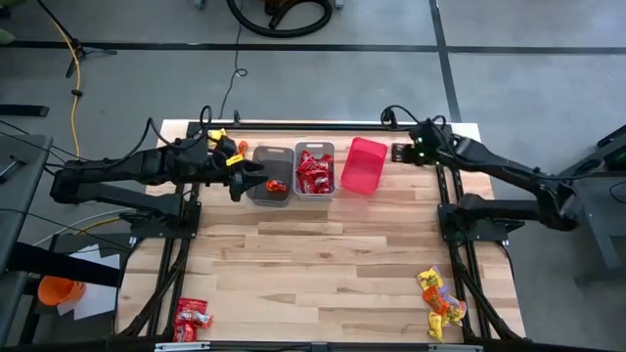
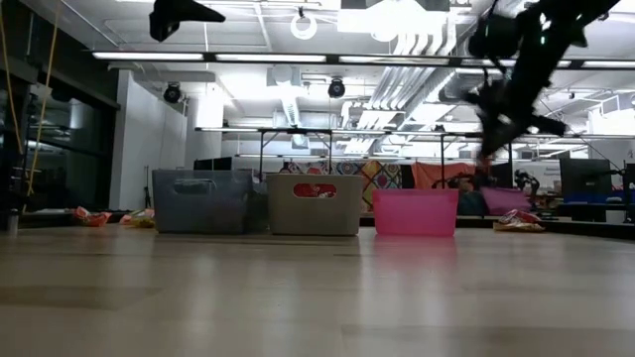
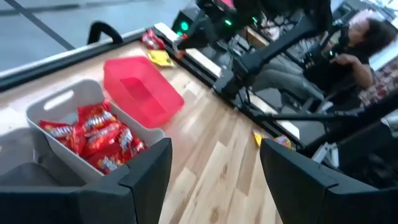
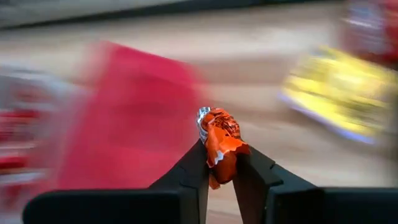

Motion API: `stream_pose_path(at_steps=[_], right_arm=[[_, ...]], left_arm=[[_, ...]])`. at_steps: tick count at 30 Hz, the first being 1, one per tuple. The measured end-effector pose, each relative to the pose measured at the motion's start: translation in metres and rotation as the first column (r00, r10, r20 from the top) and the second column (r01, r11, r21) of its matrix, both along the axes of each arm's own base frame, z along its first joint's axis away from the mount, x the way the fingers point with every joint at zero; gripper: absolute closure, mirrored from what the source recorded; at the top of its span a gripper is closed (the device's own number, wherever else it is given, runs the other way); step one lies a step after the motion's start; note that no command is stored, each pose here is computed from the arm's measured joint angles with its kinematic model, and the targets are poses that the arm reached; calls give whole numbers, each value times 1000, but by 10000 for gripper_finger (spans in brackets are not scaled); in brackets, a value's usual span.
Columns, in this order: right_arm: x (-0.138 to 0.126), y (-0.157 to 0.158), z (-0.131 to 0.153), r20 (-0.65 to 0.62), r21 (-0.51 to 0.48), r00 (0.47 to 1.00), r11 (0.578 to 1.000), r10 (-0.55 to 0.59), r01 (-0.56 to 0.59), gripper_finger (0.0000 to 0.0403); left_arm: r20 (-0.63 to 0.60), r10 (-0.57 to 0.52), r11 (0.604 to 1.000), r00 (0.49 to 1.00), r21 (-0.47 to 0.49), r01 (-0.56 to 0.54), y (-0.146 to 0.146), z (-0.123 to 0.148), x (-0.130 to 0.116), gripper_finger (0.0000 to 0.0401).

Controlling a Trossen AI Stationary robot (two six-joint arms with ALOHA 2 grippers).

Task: Sort candy
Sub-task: Put the top right orange candy into the black bin, then put the bottom left orange candy into the black bin

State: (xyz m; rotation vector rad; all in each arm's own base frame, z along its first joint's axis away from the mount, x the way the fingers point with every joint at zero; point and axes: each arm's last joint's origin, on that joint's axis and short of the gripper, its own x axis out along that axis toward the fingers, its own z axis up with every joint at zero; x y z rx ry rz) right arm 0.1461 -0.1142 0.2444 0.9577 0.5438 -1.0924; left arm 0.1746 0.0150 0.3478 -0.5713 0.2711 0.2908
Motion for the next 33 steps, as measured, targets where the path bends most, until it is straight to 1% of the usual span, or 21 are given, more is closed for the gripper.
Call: stream_pose_path(at_steps=[2,5,7,9,12,15,19,20,23,25,28,31,33], right_arm=[[18,9,10,134,-71,990,997,49,-40,353],[51,20,16,284,-163,947,981,149,-105,364],[76,27,15,365,-218,904,965,222,-148,370],[102,32,12,442,-277,848,944,292,-181,373],[140,36,4,494,-339,775,908,394,-245,373],[178,36,1,480,-353,736,873,478,-337,371],[229,33,0,403,-380,692,798,598,-468,371],[240,31,0,381,-379,689,783,617,-492,371],[268,23,-1,352,-350,690,773,633,-530,369],[284,17,-3,329,-342,672,747,664,-571,360],[304,11,-7,278,-328,652,708,705,-625,326],[318,9,-13,216,-293,651,684,728,-668,273],[322,8,-14,171,-270,652,671,739,-690,234]], left_arm=[[13,21,1000,1000,10,-21,1,1,0,171],[33,35,999,999,25,-36,1,3,1,171],[46,42,999,998,28,-43,1,5,1,171],[61,46,998,997,34,-48,2,6,2,171],[80,46,998,996,37,-49,2,8,2,171],[83,45,998,996,37,-49,2,8,2,171],[83,45,998,996,37,-49,2,8,2,171],[83,45,998,996,37,-49,2,8,2,171],[82,46,998,996,38,-49,2,8,2,171],[82,45,998,996,40,-48,2,8,2,171],[81,43,998,996,44,-47,2,8,2,171],[80,43,998,996,44,-47,2,8,2,171],[80,43,998,996,44,-47,2,8,2,171]])
